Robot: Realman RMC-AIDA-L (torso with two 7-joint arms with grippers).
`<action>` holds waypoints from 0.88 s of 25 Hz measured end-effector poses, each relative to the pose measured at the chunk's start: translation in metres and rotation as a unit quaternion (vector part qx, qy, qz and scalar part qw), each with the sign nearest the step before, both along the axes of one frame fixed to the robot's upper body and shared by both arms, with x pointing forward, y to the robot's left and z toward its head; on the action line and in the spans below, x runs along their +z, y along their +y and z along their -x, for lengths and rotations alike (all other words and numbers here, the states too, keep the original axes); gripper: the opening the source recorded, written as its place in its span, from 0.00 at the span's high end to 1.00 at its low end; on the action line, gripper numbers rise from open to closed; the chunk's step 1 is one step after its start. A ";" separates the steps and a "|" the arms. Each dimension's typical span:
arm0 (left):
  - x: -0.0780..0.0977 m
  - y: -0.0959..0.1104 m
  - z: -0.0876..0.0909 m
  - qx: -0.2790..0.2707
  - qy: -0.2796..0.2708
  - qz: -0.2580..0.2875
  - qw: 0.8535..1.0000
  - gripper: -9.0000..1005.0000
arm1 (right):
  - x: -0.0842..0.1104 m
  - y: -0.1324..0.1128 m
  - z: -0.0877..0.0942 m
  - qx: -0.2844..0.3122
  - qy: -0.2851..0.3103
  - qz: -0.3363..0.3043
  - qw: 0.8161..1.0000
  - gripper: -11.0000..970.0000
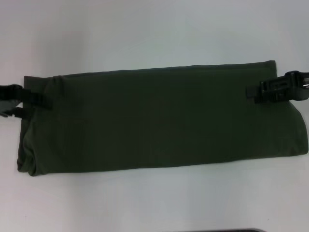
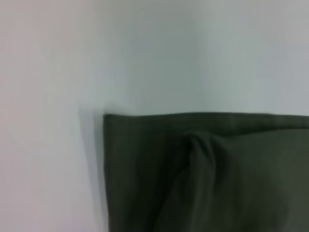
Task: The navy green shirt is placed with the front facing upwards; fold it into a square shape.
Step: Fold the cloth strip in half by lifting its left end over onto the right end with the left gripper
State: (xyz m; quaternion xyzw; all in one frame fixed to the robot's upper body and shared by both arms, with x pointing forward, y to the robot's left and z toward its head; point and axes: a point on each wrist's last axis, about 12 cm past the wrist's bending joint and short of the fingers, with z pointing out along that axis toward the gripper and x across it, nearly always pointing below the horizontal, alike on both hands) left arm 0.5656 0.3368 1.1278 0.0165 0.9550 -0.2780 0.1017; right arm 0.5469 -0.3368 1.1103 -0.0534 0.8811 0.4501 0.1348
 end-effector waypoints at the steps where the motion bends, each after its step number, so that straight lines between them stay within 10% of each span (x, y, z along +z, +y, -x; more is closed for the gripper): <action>1: 0.002 0.000 0.000 0.000 -0.001 0.002 1.000 0.05 | 0.000 0.000 0.000 0.000 0.000 0.000 1.000 0.36; 22: -0.020 -0.012 0.007 -0.007 0.023 -0.004 1.000 0.05 | -0.001 -0.001 0.000 -0.003 0.001 0.004 1.000 0.36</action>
